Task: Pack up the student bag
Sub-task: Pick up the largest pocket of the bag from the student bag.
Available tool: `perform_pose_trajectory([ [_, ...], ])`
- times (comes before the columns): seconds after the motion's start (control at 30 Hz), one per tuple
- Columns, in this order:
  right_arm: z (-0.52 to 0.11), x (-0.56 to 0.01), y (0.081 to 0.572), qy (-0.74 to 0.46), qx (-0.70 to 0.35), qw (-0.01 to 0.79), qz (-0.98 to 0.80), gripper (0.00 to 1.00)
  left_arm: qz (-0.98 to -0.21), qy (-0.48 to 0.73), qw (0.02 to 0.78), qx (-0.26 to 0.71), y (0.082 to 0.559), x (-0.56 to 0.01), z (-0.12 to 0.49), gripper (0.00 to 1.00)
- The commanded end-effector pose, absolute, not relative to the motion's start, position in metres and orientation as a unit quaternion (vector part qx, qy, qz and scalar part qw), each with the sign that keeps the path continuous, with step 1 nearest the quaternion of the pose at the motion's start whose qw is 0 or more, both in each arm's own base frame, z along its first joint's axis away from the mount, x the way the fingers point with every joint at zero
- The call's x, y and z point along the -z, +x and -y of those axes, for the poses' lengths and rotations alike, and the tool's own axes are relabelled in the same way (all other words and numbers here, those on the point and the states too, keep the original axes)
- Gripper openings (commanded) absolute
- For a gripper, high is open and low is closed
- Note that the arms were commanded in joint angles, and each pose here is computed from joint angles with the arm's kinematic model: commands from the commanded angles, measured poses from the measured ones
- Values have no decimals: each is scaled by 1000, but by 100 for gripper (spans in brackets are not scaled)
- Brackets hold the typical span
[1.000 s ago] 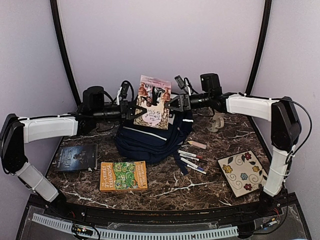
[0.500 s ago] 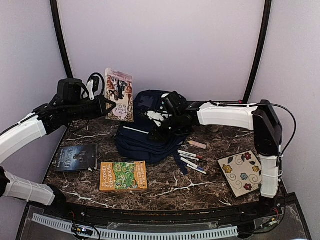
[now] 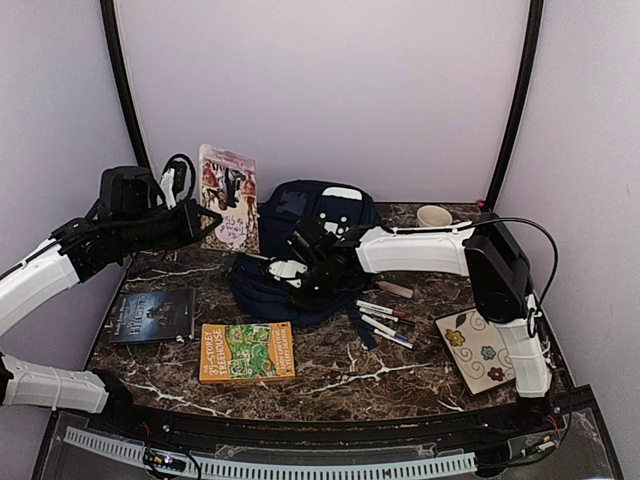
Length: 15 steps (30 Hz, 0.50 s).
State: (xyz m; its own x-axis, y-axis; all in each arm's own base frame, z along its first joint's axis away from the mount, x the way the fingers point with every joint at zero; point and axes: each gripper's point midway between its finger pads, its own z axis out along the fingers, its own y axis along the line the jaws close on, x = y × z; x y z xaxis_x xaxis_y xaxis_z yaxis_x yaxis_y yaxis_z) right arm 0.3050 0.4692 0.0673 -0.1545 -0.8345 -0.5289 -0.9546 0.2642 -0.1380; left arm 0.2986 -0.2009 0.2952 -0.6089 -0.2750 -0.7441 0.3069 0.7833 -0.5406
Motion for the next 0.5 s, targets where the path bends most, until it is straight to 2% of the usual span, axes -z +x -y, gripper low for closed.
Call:
perform_pose_trajectory([
  [0.0, -462, -59, 331, -582, -39, 286, -761, 36, -831, 15, 446, 333, 294, -298, 199, 0],
  [0.13, -456, -65, 340, -568, -10, 301, -766, 46, -833, 15, 444, 331, 293, -292, 198, 0],
  [0.2, -457, -65, 338, -571, -13, 293, -767, 44, -834, 15, 443, 330, 293, -290, 198, 0],
  [0.37, -451, -57, 333, -576, -8, 267, -772, 27, -835, 21, 439, 331, 295, -289, 201, 0],
  [0.47, -452, -61, 325, -583, -28, 255, -771, 10, -835, 24, 437, 334, 295, -290, 203, 0],
])
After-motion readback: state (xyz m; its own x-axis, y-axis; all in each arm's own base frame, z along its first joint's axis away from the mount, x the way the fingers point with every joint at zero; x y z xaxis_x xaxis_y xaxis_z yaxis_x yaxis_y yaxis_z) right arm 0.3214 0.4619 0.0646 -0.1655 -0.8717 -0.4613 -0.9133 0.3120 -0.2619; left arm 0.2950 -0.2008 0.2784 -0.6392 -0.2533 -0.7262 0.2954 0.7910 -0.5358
